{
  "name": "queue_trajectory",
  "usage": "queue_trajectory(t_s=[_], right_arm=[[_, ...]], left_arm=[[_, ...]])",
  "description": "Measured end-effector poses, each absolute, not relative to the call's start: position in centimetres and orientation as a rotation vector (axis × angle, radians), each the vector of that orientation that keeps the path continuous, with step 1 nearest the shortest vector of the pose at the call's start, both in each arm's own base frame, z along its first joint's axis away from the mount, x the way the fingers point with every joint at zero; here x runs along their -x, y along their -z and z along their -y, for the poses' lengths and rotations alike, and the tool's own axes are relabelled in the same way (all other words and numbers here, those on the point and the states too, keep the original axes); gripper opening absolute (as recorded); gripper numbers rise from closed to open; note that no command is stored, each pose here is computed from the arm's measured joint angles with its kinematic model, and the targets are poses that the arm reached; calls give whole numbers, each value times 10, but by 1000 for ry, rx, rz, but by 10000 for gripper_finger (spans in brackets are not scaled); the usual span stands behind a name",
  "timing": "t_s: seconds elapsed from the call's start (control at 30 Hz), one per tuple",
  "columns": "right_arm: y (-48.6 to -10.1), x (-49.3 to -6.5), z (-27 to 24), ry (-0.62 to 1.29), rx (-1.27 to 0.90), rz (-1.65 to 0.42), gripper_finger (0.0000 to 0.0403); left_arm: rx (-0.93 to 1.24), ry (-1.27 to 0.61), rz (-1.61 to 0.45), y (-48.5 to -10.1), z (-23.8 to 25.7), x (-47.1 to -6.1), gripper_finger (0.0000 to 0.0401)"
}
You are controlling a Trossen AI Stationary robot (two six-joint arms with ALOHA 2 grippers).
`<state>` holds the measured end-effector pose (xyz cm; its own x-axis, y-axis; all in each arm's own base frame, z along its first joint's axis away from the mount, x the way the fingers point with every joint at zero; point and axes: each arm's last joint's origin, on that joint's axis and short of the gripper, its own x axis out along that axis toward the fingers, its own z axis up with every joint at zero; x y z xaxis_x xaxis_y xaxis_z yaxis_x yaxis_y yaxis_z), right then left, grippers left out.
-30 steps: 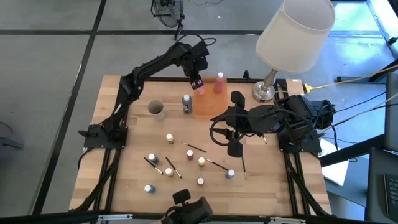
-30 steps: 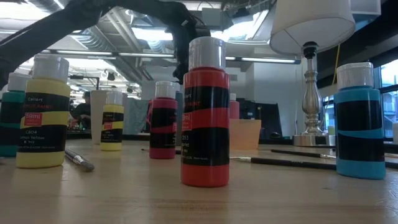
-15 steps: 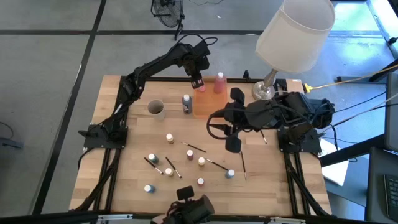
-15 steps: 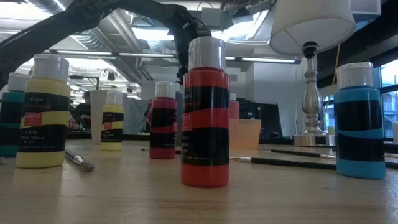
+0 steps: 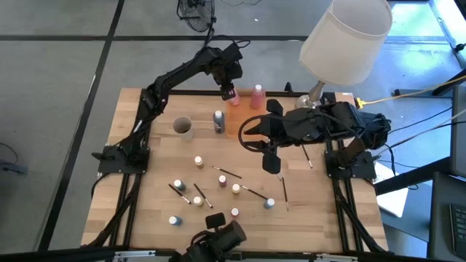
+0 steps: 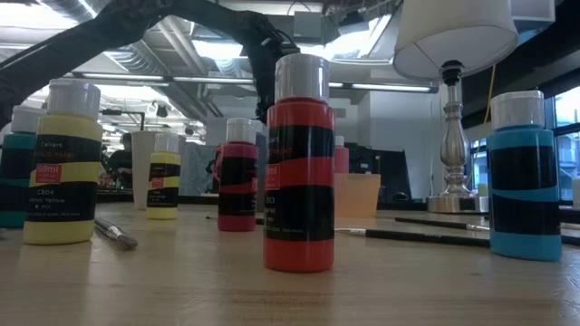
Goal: Pick & Place Paint Supplies
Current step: Put the large pink paint bottle into the orange bin
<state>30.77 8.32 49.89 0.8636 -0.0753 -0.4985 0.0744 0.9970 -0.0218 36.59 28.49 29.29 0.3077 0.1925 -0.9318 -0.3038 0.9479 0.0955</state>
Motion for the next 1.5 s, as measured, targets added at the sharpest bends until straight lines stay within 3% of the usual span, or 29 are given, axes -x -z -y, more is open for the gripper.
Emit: queue_trajectory(t_s=[1.5], right_arm=[[-499,-308,-83,85,-21,-524,137]], left_arm=[[107,-295,-1191,-284,-280,-382,130]])
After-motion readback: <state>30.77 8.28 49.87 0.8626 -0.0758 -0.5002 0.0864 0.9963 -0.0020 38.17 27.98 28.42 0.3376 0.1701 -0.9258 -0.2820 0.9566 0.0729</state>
